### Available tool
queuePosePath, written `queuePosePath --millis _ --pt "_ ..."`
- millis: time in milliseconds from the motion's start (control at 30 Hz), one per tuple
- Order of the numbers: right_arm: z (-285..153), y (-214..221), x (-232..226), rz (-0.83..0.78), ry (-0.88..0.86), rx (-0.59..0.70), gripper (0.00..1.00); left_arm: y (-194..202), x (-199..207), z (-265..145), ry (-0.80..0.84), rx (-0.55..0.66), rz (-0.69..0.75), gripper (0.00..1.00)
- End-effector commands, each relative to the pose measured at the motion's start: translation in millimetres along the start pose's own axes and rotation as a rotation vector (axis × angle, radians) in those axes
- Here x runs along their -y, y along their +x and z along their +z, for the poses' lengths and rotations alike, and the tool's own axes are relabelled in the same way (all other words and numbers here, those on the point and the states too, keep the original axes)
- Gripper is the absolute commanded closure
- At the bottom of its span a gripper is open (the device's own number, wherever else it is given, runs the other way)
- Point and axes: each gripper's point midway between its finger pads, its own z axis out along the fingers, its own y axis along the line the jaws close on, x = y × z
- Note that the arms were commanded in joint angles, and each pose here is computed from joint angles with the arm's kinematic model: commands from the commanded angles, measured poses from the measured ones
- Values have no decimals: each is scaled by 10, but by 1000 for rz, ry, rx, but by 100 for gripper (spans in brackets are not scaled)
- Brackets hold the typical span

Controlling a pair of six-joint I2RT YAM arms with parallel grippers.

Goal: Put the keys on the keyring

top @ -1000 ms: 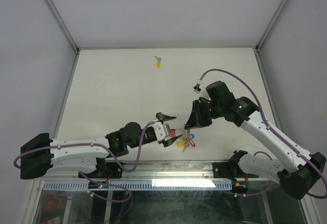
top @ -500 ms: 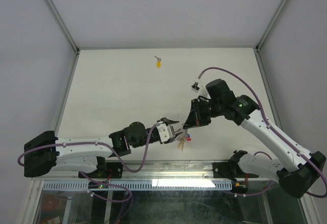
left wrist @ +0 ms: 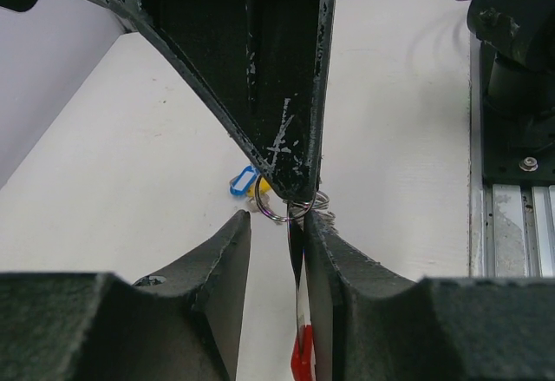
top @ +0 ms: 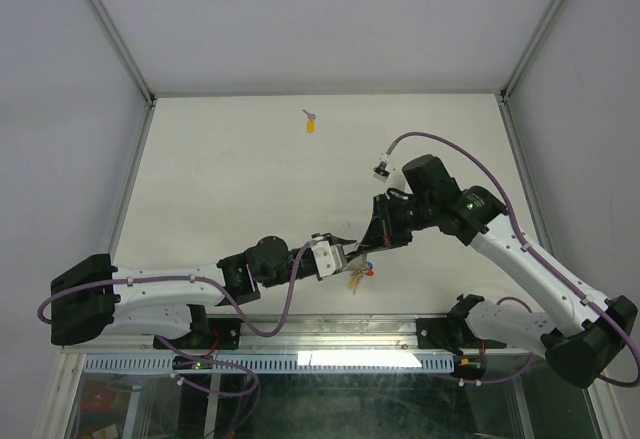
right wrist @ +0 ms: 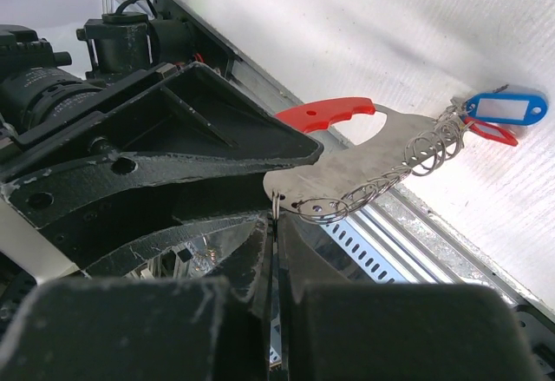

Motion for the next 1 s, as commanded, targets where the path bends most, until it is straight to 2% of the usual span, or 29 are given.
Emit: queuePosePath --millis 0,333,500,700,967 --pt "-59 -56 -155 -36 -64 18 100 -348 -7 73 14 99 6 71" --pt "-38 -39 -128 -33 -60 14 100 -374 41 85 44 106 2 70" --pt "-29 -30 -112 -29 -57 11 100 -379 57 97 56 102 2 79" --pt "-41 -38 -109 -35 -50 18 100 -348 52 97 54 84 8 100" --pt "-42 -73 -111 -42 -44 26 100 -382 -13 18 16 106 6 100"
